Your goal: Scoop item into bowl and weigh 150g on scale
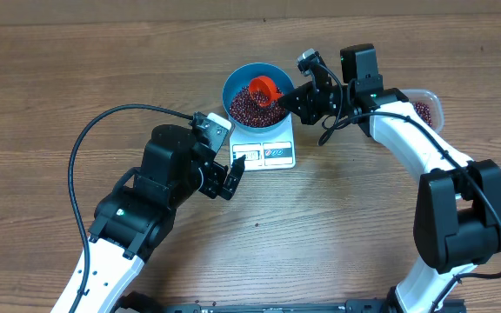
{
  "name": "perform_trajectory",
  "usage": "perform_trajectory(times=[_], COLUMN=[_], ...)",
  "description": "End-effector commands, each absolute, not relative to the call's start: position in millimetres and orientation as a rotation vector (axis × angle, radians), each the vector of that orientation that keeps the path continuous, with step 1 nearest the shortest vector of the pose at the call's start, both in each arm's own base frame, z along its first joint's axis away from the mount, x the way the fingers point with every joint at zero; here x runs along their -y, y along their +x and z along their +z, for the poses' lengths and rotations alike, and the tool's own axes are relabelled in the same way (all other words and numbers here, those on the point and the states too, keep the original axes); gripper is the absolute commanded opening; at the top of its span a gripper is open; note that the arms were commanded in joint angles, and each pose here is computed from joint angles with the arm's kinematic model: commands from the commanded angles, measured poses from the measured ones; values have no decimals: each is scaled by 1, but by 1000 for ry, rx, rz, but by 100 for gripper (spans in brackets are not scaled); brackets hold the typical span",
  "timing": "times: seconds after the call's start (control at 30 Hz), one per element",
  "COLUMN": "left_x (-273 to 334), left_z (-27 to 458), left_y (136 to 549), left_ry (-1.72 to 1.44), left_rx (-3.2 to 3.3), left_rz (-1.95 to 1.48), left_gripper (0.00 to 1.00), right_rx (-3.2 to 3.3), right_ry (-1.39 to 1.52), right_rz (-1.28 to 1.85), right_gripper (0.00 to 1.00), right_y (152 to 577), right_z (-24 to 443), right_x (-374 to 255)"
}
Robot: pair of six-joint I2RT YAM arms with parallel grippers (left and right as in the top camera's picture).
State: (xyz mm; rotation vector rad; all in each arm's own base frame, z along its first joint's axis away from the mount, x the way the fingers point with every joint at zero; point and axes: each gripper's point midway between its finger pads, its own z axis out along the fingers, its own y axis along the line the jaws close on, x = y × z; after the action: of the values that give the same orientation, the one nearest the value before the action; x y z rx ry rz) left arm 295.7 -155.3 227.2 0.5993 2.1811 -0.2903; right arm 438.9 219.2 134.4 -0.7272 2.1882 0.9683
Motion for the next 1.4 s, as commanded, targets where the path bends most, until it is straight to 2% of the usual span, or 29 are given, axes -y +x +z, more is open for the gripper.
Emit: perform_trajectory(times=[0.0, 0.27, 0.53, 0.77, 1.07, 1.23, 1.37], left_x=[157, 157, 157, 157, 157, 157, 157], left_z=[235, 235, 235, 235, 235, 235, 235], left_y=[298, 298, 298, 298, 298, 298, 298], left_ry=[587, 587, 587, 587, 587, 587, 587], left_rx=[-2169, -2169, -2169, -2169, -2169, -2169, -2169], left_rz=[-304, -304, -304, -304, -304, -304, -304], left_gripper=[100, 100, 99, 100, 100, 99, 100], right_rx=[-2129, -2130, -2089, -2133, -2200, -2196, -2171], right_ry=[-739, -741, -741, -692, -695, -709, -725], right_rz=[931, 932, 886, 709, 731, 801, 1051], right_gripper=[4, 4, 4, 4, 4, 4, 4], right_y=[441, 440, 441, 445, 433, 426, 403], right_z=[162, 162, 189, 194, 184, 186, 198], right_x=[-217, -217, -215, -203, -205, -211, -229])
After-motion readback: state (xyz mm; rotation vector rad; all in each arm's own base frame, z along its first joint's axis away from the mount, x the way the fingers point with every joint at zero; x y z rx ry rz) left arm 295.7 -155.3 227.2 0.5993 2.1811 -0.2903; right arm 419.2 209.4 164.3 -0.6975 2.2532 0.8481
